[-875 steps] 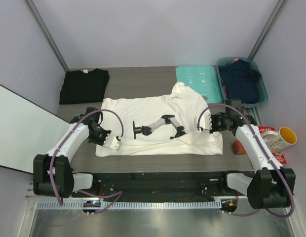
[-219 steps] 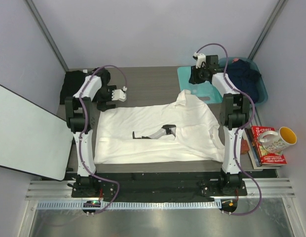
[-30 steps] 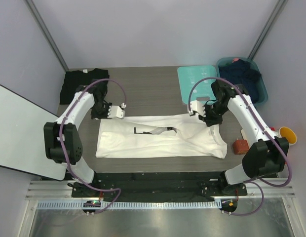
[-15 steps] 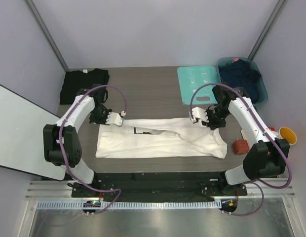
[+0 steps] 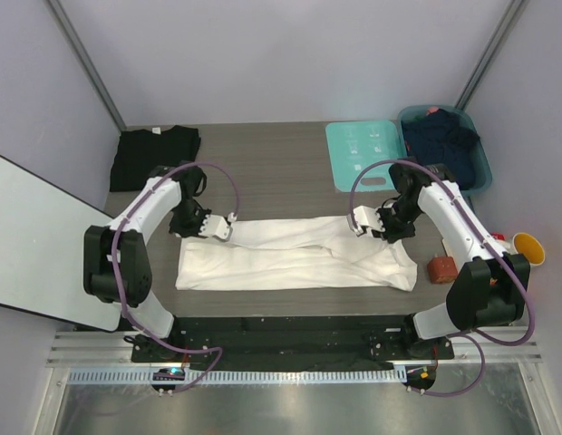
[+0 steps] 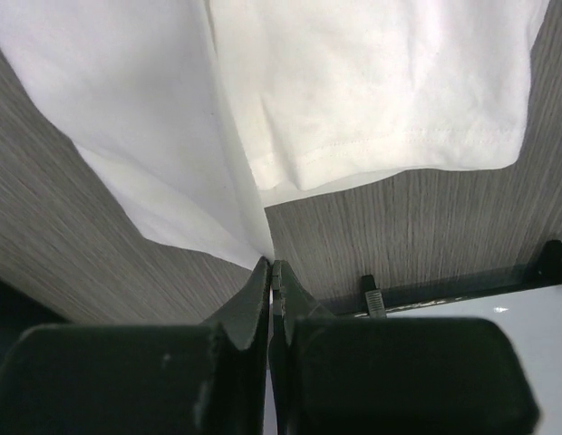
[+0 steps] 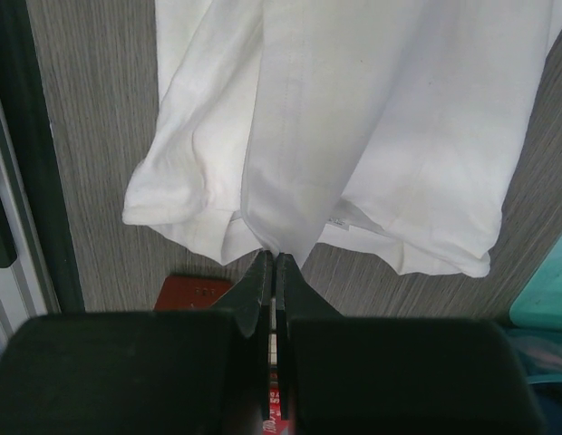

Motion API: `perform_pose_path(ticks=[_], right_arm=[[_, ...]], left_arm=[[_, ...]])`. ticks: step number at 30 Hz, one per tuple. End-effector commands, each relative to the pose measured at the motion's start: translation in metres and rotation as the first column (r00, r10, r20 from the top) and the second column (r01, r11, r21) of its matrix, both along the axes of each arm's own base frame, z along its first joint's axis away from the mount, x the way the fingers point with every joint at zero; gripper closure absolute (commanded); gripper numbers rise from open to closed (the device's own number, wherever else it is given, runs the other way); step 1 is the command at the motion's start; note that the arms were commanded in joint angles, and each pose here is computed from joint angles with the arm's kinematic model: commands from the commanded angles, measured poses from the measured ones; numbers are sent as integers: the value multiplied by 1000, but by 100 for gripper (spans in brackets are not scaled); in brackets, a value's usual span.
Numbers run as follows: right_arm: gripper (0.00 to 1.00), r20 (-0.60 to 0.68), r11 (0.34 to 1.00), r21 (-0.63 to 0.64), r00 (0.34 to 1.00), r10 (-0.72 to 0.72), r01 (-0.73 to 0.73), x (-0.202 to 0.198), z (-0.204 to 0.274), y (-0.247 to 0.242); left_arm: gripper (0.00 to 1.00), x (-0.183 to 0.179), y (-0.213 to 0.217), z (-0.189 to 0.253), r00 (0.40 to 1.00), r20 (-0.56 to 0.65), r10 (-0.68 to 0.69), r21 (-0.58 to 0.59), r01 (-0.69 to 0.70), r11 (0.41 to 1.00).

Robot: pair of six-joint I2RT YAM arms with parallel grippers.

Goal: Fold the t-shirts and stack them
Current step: Fold the tshirt

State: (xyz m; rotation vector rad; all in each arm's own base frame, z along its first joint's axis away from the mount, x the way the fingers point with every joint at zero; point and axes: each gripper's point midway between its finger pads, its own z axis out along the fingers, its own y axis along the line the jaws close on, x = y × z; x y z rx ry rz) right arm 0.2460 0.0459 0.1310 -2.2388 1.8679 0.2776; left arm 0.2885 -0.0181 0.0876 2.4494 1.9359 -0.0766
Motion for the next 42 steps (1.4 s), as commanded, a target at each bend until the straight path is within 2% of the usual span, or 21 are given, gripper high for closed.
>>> perform_pose_path(ticks=[1,16,25,26,28,29,30,31,33,35,37,39,42], right_arm=[[99,-123,999,-27,992,43,-46,-34,2,-8],[99,-161,989,-71,980,117,-130,-50,-5,-20],[99,-185,981,-40,966,179,-189,-71,-16,-17],[99,-187,981,-41,966,179,-189,-72,-16,-17],[83,-185,978,-48,964,190,-202,-76,-17,-19],[76,-183,976,-58,963,195,-209,-78,-18,-21],[68,-187,975,-63,962,200,-214,-80,-19,-22],[66,-171,972,-64,962,213,-227,-81,-17,-23],[60,-139,975,-52,968,209,-218,-77,-14,-20],[59,-85,986,-30,983,162,-165,-65,-10,-13],[59,-28,994,20,994,107,-106,-46,0,-1],[60,24,997,67,999,-43,41,-14,8,9],[62,14,971,142,981,-196,192,21,10,20]], left_arm=[[100,-16,-2,-3,997,-74,-6,3,6,1000],[100,-37,3,-16,986,-168,-22,49,31,998],[100,-45,-1,-23,984,-179,-14,52,23,998],[90,-45,-2,-24,984,-179,-14,51,23,998],[66,-48,-3,-22,982,-188,-7,47,16,999],[47,-49,-4,-21,982,-189,-8,44,17,999],[42,-50,-4,-20,982,-186,-10,42,18,999],[38,-50,-3,-19,983,-181,-10,43,18,999],[34,-45,-1,-16,989,-148,-15,54,23,998],[35,-32,2,-12,995,-96,6,64,0,998],[35,-4,-1,-3,999,-13,45,44,-44,998],[35,28,-4,13,990,68,127,0,-127,992],[37,56,-8,15,973,81,215,-34,-213,977]])
